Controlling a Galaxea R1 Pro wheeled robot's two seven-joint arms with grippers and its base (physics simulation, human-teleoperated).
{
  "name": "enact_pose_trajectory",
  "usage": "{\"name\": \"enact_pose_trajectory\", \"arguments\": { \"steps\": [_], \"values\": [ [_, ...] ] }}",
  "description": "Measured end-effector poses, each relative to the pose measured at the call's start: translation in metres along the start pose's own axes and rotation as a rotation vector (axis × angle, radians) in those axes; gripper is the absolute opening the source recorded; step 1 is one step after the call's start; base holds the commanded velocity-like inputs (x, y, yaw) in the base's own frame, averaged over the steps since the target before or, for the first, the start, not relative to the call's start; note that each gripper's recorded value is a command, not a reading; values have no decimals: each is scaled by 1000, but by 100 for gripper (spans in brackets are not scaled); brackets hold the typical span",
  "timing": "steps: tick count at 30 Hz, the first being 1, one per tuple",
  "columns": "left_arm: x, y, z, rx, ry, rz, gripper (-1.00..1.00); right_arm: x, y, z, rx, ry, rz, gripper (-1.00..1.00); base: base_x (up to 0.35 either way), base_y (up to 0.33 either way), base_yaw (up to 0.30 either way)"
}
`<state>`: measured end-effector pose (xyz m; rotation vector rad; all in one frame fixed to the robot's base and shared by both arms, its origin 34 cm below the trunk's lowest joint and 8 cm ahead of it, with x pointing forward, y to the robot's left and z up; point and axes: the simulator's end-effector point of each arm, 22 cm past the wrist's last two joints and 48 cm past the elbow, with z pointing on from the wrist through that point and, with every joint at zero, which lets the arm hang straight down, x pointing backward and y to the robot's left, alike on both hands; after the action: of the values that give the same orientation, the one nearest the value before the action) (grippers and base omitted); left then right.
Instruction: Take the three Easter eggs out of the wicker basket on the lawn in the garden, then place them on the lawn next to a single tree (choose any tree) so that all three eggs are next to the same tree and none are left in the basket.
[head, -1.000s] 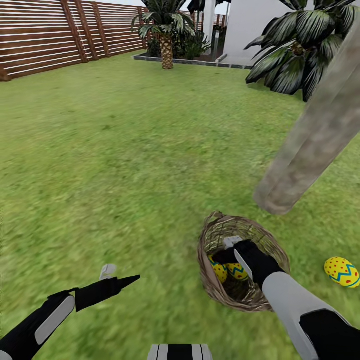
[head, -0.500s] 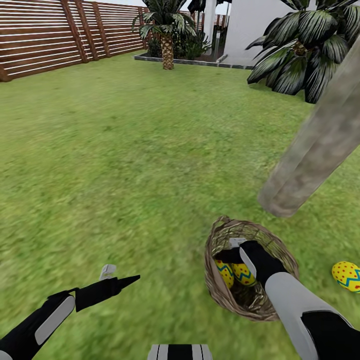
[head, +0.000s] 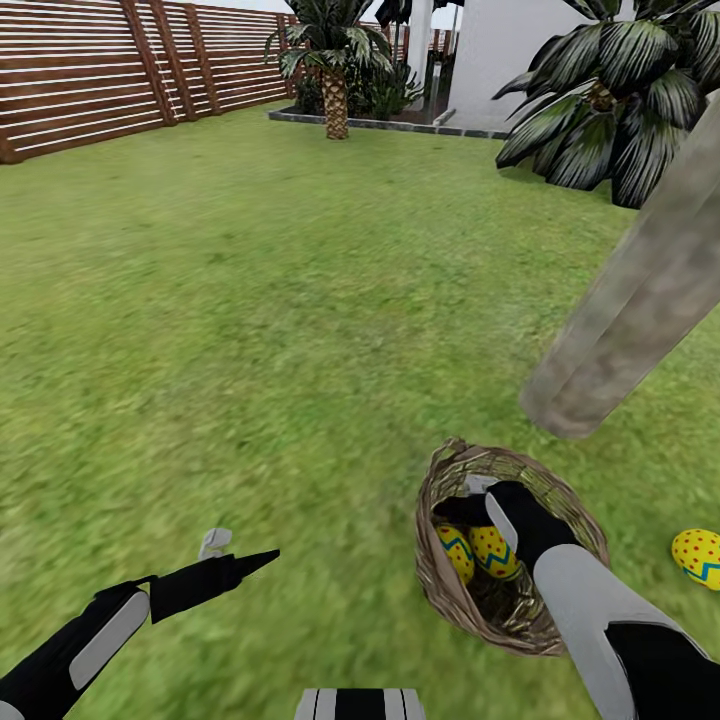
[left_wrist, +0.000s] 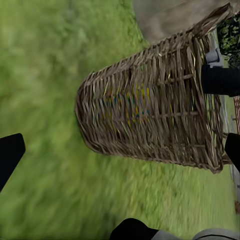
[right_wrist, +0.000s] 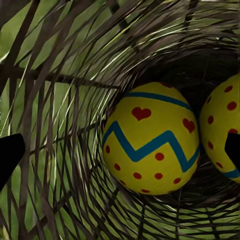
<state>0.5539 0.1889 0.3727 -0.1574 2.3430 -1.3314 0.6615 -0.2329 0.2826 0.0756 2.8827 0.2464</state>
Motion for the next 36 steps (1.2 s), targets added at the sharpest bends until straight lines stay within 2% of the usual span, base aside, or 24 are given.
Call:
{"name": "enact_pose_trajectory", "arguments": {
  "steps": [4,9,36],
  "values": [
    [1,1,0,-2,2,-3,100,-2,-5,0,-1,-7,35,100,20,16,0],
    [4,3,1,-2,5,-10,100,-3,-6,3,0,-20,34,100,0,0,0],
    [40,52,24,1,10,-15,100,23,-22,57,13,-30,27,100,0,0,0]
  ]
}}
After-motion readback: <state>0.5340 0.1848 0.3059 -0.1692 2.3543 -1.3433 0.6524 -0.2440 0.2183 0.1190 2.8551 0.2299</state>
